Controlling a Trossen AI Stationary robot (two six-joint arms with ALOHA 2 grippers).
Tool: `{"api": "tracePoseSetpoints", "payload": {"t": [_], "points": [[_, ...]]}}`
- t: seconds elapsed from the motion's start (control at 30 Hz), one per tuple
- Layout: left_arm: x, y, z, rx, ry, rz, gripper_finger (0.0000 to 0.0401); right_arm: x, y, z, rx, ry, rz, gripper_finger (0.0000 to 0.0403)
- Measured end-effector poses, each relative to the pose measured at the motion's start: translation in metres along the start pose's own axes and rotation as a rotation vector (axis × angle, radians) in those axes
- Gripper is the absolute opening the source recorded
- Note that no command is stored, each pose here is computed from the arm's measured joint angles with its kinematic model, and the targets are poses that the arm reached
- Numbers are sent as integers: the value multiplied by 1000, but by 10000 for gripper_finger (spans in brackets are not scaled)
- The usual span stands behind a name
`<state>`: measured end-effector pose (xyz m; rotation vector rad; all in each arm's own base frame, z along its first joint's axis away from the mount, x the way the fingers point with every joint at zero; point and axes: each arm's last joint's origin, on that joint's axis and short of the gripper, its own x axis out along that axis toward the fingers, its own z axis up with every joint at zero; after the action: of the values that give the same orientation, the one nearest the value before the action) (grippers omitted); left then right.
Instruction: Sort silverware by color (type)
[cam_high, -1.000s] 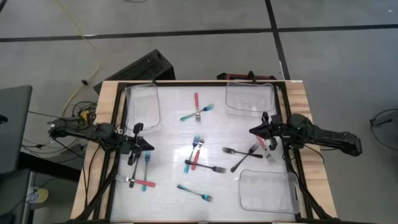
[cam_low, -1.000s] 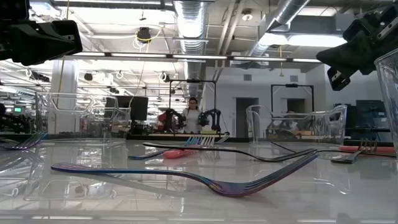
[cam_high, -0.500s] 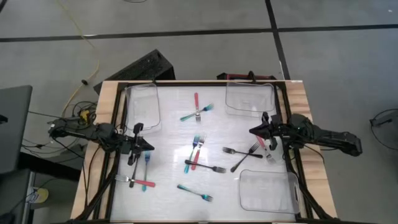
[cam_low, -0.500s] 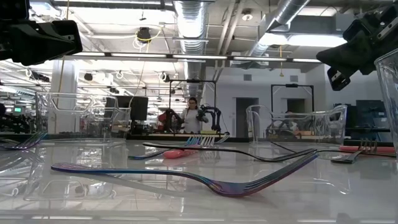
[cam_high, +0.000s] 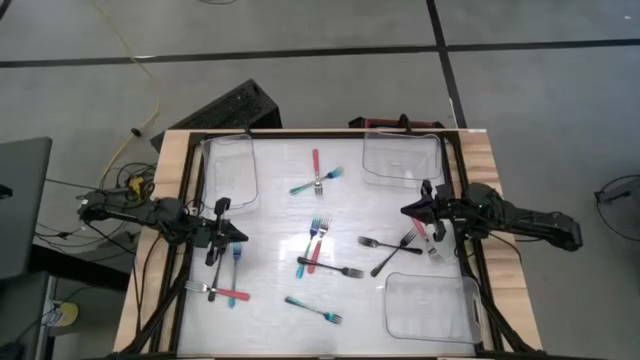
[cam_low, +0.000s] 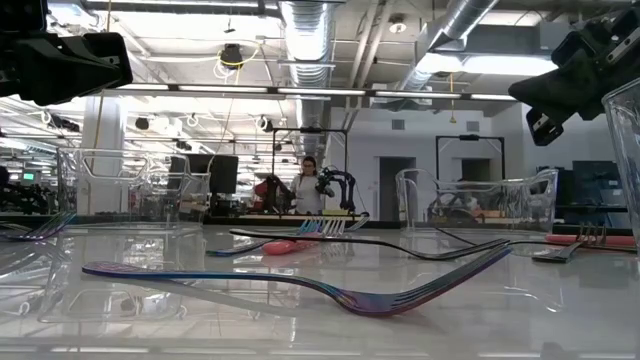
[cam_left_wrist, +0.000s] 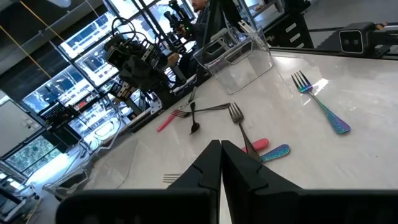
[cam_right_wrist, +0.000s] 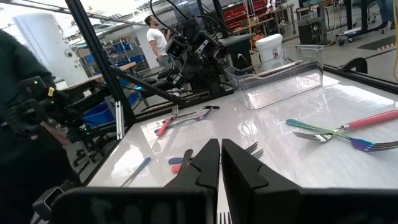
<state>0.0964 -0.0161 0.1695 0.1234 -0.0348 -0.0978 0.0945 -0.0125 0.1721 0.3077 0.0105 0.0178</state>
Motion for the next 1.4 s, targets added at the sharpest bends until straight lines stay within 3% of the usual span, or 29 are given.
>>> {"api": "tracePoseSetpoints", "payload": {"t": [0.53, 0.67, 0.73, 0.87, 1.03, 1.23, 1.4], "points": [[0, 0, 1, 13, -6, 4, 0, 0, 0, 0, 0, -1, 0, 44], [0, 3, 5, -47, -41, 92, 0, 0, 0, 0, 0, 0, 0, 44], [0, 3, 4, -112, -38, 105, 0, 0, 0, 0, 0, 0, 0, 44], [0, 4, 7, -390, -81, 91, 0, 0, 0, 0, -3, 0, 0, 44], [-3, 9, 20, -717, -264, 173, 0, 0, 0, 0, -93, -3, 0, 44], [-9, 18, 29, -934, -476, 404, 0, 0, -1, 2, -96, -38, -41, 44], [-12, 23, 26, -914, -510, 625, 0, -1, 0, 11, 58, -156, -56, 44]]}}
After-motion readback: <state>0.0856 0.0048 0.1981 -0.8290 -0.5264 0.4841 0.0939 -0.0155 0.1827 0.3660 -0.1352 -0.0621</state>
